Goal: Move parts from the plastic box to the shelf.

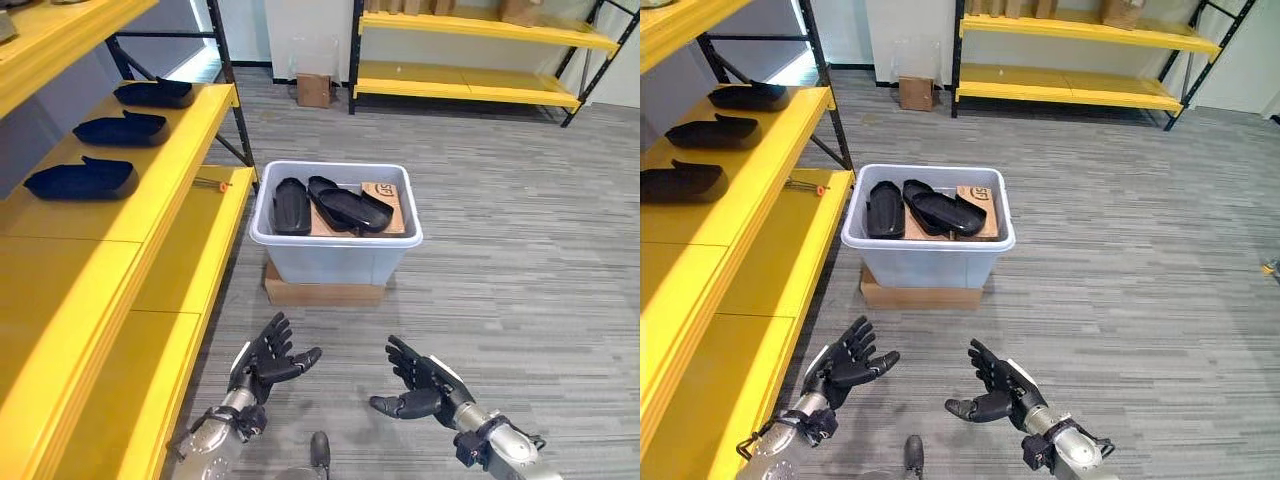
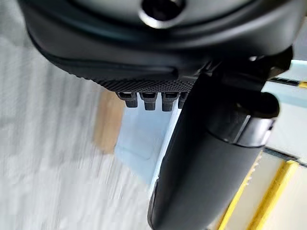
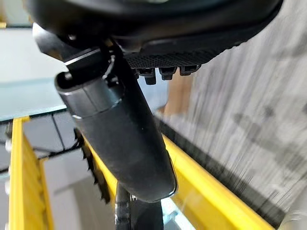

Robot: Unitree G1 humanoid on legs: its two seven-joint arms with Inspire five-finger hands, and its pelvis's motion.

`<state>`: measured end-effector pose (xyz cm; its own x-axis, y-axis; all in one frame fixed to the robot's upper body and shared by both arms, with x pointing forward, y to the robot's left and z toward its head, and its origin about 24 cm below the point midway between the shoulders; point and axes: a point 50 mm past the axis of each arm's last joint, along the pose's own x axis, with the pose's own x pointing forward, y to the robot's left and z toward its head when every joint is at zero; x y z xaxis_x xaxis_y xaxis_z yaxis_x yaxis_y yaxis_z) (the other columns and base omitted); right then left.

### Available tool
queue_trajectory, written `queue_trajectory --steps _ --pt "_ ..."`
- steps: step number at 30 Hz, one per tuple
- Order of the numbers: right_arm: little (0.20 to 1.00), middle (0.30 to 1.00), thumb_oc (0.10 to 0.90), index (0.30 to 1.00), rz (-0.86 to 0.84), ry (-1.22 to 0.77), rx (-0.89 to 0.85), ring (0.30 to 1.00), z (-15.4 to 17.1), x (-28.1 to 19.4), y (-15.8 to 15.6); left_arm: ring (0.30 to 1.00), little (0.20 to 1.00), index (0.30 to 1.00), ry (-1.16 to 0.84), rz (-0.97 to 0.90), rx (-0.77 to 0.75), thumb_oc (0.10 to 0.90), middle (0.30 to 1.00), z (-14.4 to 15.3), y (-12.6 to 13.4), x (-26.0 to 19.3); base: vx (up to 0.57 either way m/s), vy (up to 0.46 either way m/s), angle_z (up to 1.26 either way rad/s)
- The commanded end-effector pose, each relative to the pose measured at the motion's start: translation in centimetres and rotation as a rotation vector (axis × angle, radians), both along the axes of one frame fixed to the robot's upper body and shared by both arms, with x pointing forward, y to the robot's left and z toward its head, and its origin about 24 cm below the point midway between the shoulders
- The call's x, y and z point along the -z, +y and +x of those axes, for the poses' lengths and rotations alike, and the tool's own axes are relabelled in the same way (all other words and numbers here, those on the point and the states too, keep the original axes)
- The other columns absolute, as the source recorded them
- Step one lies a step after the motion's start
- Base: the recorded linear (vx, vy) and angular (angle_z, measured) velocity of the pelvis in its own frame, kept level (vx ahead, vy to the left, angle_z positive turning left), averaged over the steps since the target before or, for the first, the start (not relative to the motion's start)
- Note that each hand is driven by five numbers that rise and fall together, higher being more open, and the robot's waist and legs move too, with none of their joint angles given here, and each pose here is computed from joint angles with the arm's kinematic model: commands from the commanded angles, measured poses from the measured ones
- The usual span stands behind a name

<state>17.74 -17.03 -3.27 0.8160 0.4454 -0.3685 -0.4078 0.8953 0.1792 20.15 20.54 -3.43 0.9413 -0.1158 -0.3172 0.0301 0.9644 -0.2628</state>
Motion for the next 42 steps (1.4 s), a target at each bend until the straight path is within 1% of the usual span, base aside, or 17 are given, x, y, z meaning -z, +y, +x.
queue_trajectory --steps 1,6,10,13,15,20,26,32,39,42 --pt "1.0 1.0 0.9 1.0 0.053 -0.193 -0.018 1.0 2.5 -3.1 0.6 1.0 1.0 1.0 -0.206 0.058 0.04 0.9 1.0 1.2 0.5 -3.8 0.4 0.192 0.31" --pt "1.0 1.0 0.9 1.0 0.075 -0.18 0.002 1.0 2.1 -3.1 0.1 1.0 1.0 1.0 -0.184 0.039 0.039 0.9 1.0 0.8 0.6 -3.3 0.31 -0.008 0.3" --pt "1.0 1.0 0.9 1.0 0.035 -0.19 -0.009 1.0 2.4 -3.3 -0.2 1.0 1.0 1.0 -0.188 0.033 0.028 0.9 1.0 0.9 0.6 -3.2 0.37 -0.145 0.76" --pt "1.0 1.0 0.9 1.0 0.009 -0.197 -0.027 1.0 2.3 -3.5 -0.4 1.0 1.0 1.0 -0.169 0.027 0.016 0.9 1.0 0.5 0.6 -2.7 0.32 -0.163 0.07" --pt "1.0 1.0 0.9 1.0 0.016 -0.191 -0.012 1.0 2.3 -3.4 -0.7 1.0 1.0 1.0 -0.176 -0.006 0.026 0.9 1.0 0.7 -0.2 -2.6 0.45 -0.311 -0.41" --pt "1.0 1.0 0.9 1.0 0.014 -0.227 0.003 1.0 2.9 -4.1 -1.0 1.0 1.0 1.0 -0.187 -0.048 0.017 0.9 1.0 1.3 -0.8 -2.7 0.19 -0.191 0.35" --pt "1.0 1.0 0.9 1.0 0.012 -0.208 0.025 1.0 2.6 -3.9 -1.8 1.0 1.0 1.0 -0.183 -0.074 0.03 0.9 1.0 1.4 -1.5 -2.7 0.17 -0.221 -0.19" --pt "1.0 1.0 0.9 1.0 0.014 -0.209 0.032 1.0 2.5 -4.0 -1.8 1.0 1.0 1.0 -0.163 -0.077 0.0 0.9 1.0 0.7 -0.9 -2.5 0.1 -0.206 -0.19" --pt "1.0 1.0 0.9 1.0 0.01 -0.216 0.044 1.0 2.6 -4.0 -1.8 1.0 1.0 1.0 -0.137 -0.042 0.01 0.9 1.0 0.4 -1.0 -1.9 0.13 0.005 -0.06" --pt "1.0 1.0 0.9 1.0 0.023 -0.196 0.024 1.0 2.1 -3.6 -1.5 1.0 1.0 1.0 -0.13 -0.047 0.016 0.9 1.0 0.1 -0.9 -1.7 0.09 0.06 -0.43"
